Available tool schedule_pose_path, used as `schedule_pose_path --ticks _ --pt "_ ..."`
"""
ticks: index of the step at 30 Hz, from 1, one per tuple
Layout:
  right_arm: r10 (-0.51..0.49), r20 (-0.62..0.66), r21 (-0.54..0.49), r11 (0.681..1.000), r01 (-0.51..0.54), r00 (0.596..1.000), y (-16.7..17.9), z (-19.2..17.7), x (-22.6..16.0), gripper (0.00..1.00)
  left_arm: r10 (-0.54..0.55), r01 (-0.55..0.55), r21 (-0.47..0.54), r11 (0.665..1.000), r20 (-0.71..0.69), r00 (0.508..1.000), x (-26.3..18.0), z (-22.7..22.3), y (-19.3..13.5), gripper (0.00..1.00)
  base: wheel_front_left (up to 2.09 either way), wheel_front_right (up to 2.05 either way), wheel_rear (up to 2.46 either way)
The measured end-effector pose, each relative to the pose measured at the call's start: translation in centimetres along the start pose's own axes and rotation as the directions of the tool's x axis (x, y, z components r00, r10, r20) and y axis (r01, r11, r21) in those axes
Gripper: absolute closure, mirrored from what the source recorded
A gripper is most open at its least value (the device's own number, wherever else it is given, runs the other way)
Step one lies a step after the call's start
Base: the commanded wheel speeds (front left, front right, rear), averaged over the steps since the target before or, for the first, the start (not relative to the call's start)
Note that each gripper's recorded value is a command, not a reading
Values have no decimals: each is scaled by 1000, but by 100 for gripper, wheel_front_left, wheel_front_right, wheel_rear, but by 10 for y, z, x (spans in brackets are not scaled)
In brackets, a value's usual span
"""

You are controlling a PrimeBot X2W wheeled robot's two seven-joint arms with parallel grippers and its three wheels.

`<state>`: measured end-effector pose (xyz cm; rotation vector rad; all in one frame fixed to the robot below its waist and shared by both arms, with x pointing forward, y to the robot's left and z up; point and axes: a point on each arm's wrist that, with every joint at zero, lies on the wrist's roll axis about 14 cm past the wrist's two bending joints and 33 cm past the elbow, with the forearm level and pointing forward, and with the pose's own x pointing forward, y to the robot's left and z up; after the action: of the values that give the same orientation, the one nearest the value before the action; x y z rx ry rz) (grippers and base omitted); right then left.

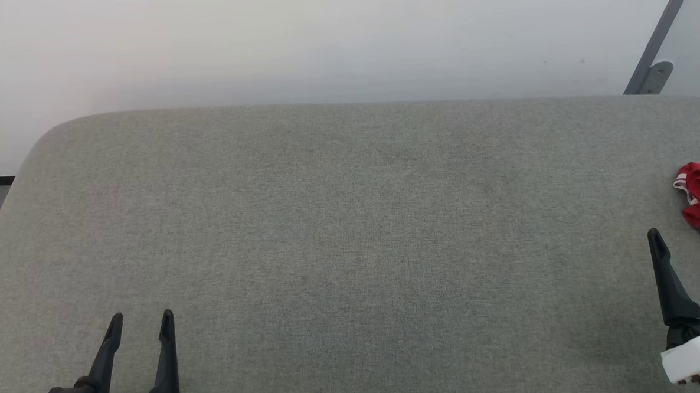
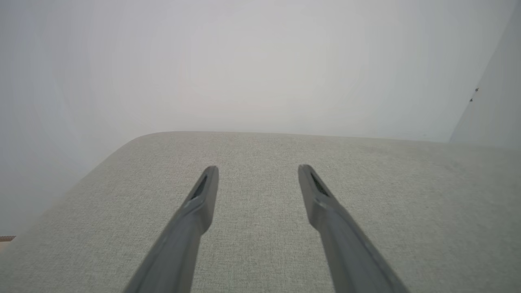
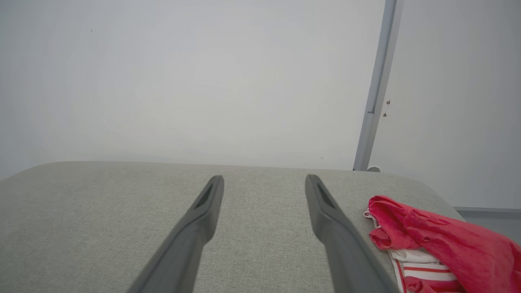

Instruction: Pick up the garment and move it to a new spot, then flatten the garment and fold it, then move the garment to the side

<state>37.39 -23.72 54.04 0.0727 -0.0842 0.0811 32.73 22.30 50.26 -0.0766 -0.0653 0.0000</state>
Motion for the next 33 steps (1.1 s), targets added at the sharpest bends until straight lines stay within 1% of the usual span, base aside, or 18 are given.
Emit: schedule_pose_path --ticks 33 --pt "-2 -12 6 1000 2 1000 2 -2 -2 0 20 -20 -16 1000 6 1000 4 1 2 0 0 0 0"
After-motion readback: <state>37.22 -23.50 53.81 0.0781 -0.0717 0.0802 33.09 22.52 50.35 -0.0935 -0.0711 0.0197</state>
